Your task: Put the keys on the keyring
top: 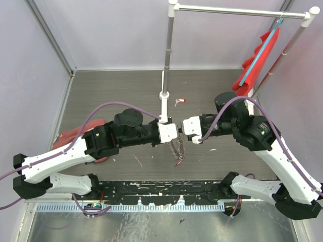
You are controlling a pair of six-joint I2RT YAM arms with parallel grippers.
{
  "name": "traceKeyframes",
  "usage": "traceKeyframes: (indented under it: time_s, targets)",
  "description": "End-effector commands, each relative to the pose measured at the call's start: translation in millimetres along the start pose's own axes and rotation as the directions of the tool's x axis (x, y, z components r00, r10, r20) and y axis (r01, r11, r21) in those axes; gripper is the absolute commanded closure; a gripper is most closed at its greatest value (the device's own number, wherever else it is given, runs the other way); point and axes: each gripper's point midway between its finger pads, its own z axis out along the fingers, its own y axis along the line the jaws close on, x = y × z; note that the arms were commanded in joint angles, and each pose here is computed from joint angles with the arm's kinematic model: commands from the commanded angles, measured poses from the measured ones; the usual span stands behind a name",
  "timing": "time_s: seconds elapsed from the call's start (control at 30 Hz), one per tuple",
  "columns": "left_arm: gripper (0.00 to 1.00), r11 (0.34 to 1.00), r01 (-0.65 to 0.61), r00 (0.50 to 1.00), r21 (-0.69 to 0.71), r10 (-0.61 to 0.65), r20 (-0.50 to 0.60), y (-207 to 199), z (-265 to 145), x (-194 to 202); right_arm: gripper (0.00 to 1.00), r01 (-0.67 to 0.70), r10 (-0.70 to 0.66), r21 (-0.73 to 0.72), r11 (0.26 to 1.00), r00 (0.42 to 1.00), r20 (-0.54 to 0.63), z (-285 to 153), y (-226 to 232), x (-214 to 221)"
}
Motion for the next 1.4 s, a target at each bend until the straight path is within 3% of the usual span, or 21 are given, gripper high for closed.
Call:
traceKeyframes:
  time_s: [0.0, 0.1, 0.23, 0.33, 0.7, 1.07, 1.37]
  targets:
    - [1.0, 0.999, -0.008, 0.999, -0.033, 0.009, 0.031, 9, -1, -18, 0.99, 0.08, -0.085, 0.055, 0.995, 0.99, 0.109, -12, -11, -34]
    - [1.0, 1.0, -0.007, 0.999, -0.031, 0.008, 0.031, 8, -2, -18, 0.98, 0.087, -0.094, 0.061, 0.994, 0.989, 0.118, -15, -11, -37]
    - [1.0, 1.0, -0.005, 0.997, -0.019, 0.006, 0.075, 5, -10, -25, 0.76, 0.105, -0.116, 0.093, 0.99, 0.985, 0.126, -22, -10, -40]
    - [1.0, 1.0, 0.001, 0.992, -0.015, 0.001, 0.126, 3, -19, -33, 0.7, 0.109, -0.125, 0.122, 0.987, 0.983, 0.134, -27, -8, -40]
    - [1.0, 0.996, 0.025, 0.951, 0.082, -0.049, 0.305, -13, -53, -71, 0.7, 0.087, -0.123, 0.141, 0.986, 0.954, 0.273, -28, 1, -59]
    - [1.0, 0.994, 0.031, 0.941, 0.103, -0.064, 0.333, -17, -61, -77, 0.7, 0.016, -0.091, 0.185, 0.983, 0.909, 0.406, -35, -8, -87]
    - [1.0, 0.994, 0.033, 0.944, 0.104, -0.065, 0.324, -16, -57, -77, 0.71, 0.012, -0.058, 0.109, 0.994, 0.902, 0.428, -29, 4, -87]
